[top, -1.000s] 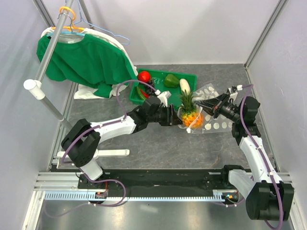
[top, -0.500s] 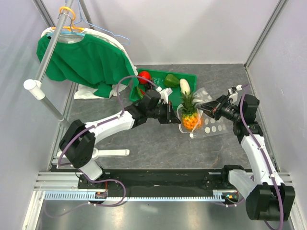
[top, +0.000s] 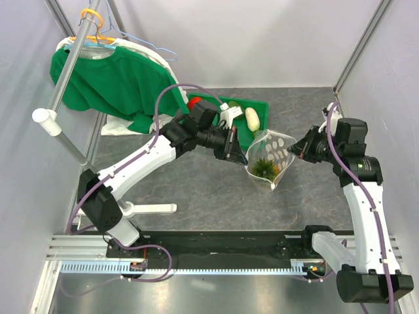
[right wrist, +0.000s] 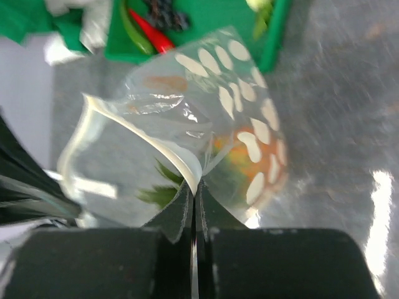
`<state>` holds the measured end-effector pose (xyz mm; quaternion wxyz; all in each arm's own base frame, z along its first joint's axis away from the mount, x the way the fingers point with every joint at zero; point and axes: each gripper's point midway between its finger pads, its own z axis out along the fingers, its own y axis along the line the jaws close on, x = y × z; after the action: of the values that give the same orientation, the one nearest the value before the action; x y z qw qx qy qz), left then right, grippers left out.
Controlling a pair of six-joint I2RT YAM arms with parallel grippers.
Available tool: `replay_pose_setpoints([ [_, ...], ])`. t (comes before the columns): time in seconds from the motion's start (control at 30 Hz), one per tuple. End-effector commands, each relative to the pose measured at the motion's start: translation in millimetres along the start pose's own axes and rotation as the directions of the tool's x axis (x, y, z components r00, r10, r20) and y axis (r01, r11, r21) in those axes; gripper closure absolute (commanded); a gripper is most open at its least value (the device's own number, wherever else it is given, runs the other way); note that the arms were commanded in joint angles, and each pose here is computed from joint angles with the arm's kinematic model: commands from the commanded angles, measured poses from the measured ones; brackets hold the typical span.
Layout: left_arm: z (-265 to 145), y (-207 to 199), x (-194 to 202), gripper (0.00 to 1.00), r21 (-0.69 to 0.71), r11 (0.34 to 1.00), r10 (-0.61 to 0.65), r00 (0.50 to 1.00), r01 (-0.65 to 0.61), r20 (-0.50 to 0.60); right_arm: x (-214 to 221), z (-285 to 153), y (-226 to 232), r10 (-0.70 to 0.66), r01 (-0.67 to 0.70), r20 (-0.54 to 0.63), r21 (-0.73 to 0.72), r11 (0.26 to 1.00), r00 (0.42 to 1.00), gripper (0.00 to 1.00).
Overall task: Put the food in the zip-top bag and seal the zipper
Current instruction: Adjust the zipper food storage bag at the center of the board.
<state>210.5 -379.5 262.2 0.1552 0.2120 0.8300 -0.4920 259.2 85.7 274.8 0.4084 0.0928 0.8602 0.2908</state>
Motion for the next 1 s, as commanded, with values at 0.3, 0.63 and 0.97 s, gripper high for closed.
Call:
replay_pose_setpoints([
  [0.3, -10.8, -17.3, 18.3, 0.98, 0.164, 0.983, -0.056, 0.987, 0.081, -0.153, 39.7, -11.9, -10.0, -0.109, 0.11, -0.151, -0.001, 0.994, 0.983, 1.0],
  [0.63, -1.1, 20.6, -25.7, 0.69, 0.024, 0.997, 0.069, 0.998, -0.069, 0.007, 14.8, 16.0, -23.1, -0.156, 0.16, -0.105, 0.031, 0.987, 0.982, 1.0],
  [0.97, -73.9, 93.6, -174.3, 0.07, -0.54, 0.724, 0.623, 0.744, -0.43, 0.242, 13.6, 19.7, -34.7, -0.161, 0.17, -0.106, 0.082, 0.982, 0.981, 1.0],
])
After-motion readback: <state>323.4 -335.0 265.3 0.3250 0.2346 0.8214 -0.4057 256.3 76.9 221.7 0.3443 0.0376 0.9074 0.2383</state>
